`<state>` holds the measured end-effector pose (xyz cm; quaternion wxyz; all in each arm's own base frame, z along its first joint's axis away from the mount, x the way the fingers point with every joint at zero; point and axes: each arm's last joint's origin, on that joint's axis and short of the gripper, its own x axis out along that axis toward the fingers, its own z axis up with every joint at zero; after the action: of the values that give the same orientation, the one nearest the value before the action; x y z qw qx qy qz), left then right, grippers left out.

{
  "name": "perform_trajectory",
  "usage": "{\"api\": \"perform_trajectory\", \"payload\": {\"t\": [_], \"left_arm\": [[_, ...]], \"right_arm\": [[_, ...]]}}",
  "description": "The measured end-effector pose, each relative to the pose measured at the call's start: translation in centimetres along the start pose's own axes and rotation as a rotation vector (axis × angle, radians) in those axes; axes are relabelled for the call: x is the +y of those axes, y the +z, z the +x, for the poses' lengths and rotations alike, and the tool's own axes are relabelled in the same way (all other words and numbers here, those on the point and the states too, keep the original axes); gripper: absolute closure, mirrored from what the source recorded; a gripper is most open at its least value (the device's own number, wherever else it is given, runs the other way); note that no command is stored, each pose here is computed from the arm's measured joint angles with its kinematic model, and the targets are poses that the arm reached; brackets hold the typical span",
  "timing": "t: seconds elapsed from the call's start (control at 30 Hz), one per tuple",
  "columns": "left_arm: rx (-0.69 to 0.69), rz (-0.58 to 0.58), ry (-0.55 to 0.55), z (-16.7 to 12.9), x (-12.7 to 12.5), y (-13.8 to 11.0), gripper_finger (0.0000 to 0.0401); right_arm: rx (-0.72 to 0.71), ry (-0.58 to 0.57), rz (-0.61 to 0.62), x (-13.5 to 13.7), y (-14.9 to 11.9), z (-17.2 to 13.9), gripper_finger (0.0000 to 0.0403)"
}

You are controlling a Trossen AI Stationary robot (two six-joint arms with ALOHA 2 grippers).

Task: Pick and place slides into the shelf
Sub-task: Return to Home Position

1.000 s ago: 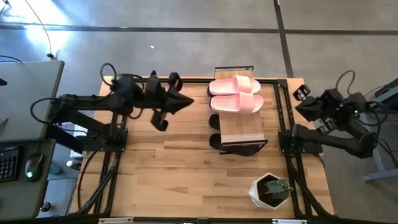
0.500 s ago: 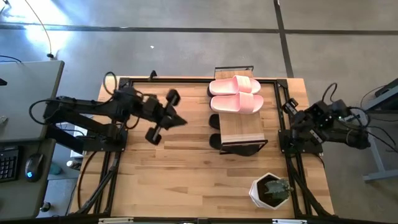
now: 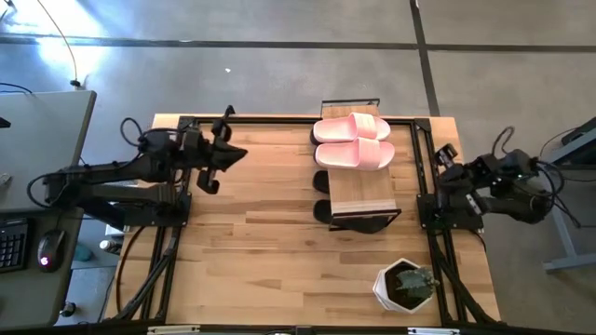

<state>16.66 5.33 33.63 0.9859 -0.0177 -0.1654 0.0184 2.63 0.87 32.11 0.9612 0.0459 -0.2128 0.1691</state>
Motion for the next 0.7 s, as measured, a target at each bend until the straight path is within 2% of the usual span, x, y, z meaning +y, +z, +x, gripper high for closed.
{"api": "perform_trajectory", "payload": {"t": [0.1, 0.33, 0.5, 0.7], "left_arm": [[-0.019, -0.003, 0.014, -1.7, -0.2, -0.5, 0.0401], [-0.065, -0.006, 0.036, -4.8, -0.8, -1.6, 0.0401], [-0.069, -0.013, 0.056, -6.4, -1.0, -3.1, 0.0401], [-0.06, -0.017, 0.061, -7.9, -1.2, -5.2, 0.0401]], "right_arm": [[0.018, -0.054, -0.004, -0.5, -1.4, 0.1, 0.0403], [-0.033, -0.044, 0.019, -1.4, -4.4, 0.7, 0.0403], [-0.059, -0.038, 0.046, -2.0, -6.8, 0.7, 0.0403], [-0.082, -0.061, 0.073, -2.4, -8.5, 0.6, 0.0403]]}}
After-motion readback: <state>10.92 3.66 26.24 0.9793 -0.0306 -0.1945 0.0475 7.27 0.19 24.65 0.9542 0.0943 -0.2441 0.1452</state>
